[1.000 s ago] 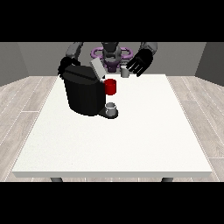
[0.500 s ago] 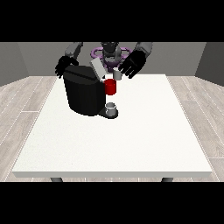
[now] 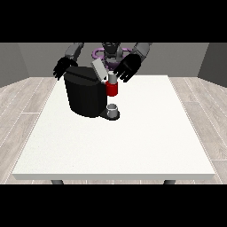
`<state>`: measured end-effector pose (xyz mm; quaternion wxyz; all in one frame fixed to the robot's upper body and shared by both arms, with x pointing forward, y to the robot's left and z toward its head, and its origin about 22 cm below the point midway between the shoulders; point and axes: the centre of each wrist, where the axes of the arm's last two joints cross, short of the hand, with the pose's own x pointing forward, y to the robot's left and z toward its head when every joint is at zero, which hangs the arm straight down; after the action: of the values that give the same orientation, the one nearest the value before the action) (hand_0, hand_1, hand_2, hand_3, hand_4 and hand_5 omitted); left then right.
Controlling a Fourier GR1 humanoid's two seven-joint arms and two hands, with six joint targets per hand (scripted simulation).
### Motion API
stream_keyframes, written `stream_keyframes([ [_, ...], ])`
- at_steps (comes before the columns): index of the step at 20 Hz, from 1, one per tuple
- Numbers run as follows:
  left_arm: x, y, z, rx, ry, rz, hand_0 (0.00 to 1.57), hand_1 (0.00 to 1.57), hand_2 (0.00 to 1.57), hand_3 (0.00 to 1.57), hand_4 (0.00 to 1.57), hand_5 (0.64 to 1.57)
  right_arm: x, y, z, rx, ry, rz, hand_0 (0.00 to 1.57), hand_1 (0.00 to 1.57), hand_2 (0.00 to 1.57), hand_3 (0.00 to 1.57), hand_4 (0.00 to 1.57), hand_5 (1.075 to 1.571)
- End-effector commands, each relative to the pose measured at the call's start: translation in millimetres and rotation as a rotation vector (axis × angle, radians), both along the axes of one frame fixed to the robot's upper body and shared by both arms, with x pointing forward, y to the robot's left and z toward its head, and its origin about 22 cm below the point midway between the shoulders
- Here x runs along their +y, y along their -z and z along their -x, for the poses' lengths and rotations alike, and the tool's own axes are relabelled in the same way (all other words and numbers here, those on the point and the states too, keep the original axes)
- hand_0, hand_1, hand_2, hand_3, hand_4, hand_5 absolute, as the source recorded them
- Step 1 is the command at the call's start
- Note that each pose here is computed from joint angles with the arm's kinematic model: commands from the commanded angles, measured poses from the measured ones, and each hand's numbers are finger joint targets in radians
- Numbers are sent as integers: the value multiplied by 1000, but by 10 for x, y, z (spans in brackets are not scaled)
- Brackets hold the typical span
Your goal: Insert the coffee pod into the coffee machine and close the lid
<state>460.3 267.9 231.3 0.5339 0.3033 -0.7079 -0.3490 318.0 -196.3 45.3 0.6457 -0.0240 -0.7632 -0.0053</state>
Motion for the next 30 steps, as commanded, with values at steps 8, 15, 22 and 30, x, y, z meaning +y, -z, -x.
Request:
stream_keyframes([
  [8,-83,146,-20,14,15,-25,1179,1179,1253,1183,493,1571,-23,-132,-24,14,5,-17,0,0,0,0,499,1571],
  [15,-147,257,-13,28,35,-36,1186,1186,1269,1202,515,1571,-136,128,78,9,54,-29,0,0,0,0,538,1571],
  [22,-110,-113,-39,0,19,-35,1236,1236,1279,1197,487,1571,-111,69,1,-42,47,-27,0,0,0,0,448,1571],
  [30,-173,93,-52,42,21,-37,1204,1204,1226,1089,463,1571,-150,5,-1,0,12,-34,0,0,0,0,446,1571],
])
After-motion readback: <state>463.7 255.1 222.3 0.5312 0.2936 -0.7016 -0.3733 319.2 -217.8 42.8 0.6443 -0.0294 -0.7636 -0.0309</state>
